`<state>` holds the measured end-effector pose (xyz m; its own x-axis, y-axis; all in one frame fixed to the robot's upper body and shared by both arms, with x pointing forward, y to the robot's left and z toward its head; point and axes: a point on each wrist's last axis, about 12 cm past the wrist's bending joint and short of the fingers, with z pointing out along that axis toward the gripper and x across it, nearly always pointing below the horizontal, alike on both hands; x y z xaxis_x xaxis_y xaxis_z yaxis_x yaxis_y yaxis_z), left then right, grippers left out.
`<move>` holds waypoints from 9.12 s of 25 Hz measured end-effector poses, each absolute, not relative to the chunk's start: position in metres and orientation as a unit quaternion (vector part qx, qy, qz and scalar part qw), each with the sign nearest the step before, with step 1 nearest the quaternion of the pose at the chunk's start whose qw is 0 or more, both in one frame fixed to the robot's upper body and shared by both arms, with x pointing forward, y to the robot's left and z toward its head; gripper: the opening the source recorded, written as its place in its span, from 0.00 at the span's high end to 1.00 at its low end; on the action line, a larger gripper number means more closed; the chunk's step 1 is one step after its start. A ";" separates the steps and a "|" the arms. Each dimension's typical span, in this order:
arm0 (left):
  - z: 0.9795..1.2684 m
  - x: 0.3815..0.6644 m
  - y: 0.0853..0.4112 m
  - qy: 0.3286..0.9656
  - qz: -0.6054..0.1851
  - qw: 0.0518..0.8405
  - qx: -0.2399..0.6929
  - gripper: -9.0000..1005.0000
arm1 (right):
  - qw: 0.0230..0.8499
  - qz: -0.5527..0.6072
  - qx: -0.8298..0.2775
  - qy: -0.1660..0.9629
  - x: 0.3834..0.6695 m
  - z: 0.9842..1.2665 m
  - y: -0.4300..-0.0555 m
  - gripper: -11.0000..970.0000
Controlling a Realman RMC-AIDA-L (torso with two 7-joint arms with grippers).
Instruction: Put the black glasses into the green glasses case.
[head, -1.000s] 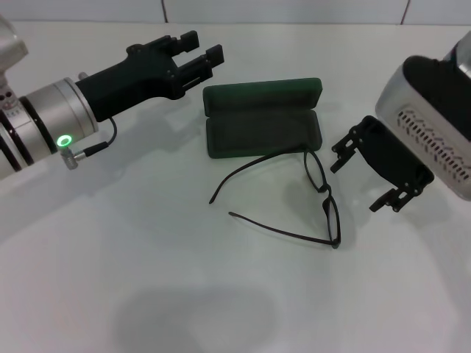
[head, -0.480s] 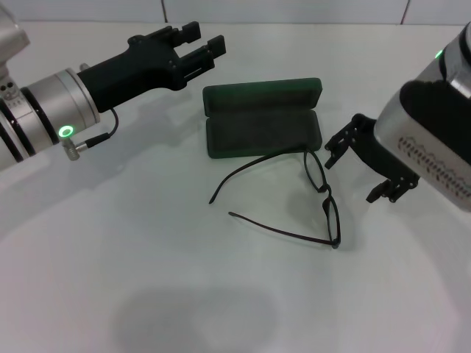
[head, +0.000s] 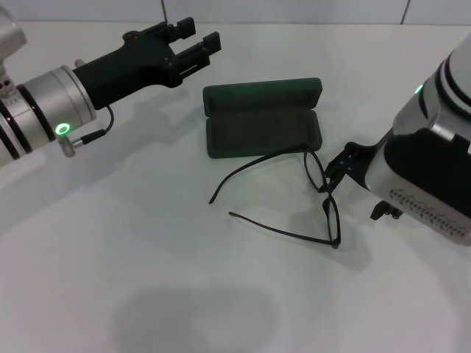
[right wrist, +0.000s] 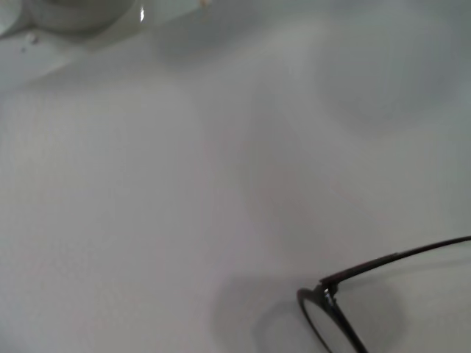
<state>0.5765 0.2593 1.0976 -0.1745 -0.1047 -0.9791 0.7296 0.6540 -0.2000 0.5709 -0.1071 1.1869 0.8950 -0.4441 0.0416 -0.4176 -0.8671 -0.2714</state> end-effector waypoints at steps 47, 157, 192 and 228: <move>1.097 0.577 0.262 0.685 -0.338 0.600 0.239 0.43 | 0.132 -0.126 -0.972 0.148 0.571 1.139 -0.076 0.39; 1.154 0.580 0.158 0.648 -0.577 0.319 0.382 0.44 | 0.712 0.038 -0.586 0.384 0.520 1.077 -0.211 0.86; 1.147 0.588 0.152 0.639 -0.516 0.392 0.415 0.44 | 0.665 0.240 -0.592 0.386 0.506 1.075 -0.184 0.86; 1.134 0.590 0.179 0.660 -0.475 0.427 0.395 0.44 | 0.683 0.207 -0.553 0.430 0.520 1.075 -0.203 0.85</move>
